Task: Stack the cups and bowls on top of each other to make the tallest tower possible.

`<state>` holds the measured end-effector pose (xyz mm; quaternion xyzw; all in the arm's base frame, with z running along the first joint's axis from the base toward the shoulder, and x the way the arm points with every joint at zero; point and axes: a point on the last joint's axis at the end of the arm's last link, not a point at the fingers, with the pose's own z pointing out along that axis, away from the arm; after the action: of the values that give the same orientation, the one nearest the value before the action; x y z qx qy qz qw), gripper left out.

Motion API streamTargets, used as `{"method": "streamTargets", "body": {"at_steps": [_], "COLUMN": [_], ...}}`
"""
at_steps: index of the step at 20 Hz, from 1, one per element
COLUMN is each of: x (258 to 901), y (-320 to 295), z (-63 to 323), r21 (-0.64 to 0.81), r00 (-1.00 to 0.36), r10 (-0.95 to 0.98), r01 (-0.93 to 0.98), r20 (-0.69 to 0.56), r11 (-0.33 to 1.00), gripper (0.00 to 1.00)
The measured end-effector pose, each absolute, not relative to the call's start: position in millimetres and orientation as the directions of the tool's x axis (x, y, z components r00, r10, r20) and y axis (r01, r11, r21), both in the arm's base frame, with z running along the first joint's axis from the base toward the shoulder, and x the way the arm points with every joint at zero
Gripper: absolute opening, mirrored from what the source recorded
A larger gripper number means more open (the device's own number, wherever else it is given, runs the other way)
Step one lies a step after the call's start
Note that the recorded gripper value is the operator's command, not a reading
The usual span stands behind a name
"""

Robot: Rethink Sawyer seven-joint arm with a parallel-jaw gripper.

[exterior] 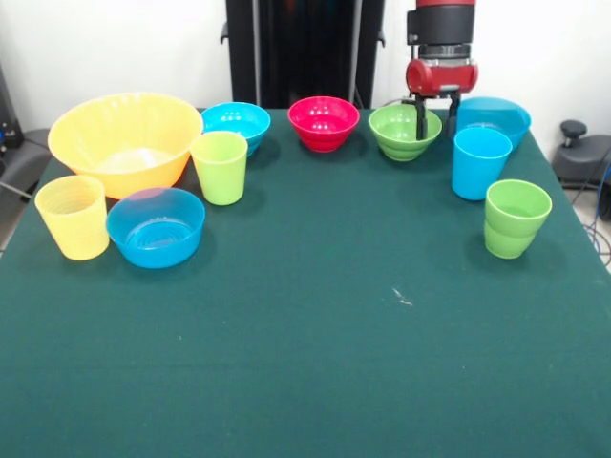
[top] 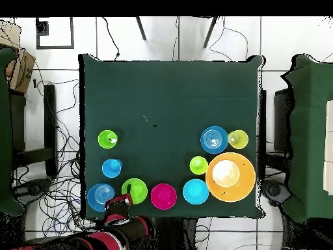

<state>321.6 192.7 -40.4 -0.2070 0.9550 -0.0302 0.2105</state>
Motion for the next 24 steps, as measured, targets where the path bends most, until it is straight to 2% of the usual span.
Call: {"method": "streamTargets", "body": {"at_steps": [4,5,24], "x": [322.0,322.1,337.7], "y": [193.1,193.1,183.1], "z": [-39.8,-39.7,-31.6], "r21": [-0.145,-0.145,-0.114], "r00": [-0.823,-0.822,-0.809], "r10": [-0.408,-0.409,-0.343], "r01": [-0.383,-0.383,-0.33], "r20": [-0.395,-0.397,-0.477], "r11": [0.912,0.912,0.937], "gripper": [1.0,0.0,0.0]}}
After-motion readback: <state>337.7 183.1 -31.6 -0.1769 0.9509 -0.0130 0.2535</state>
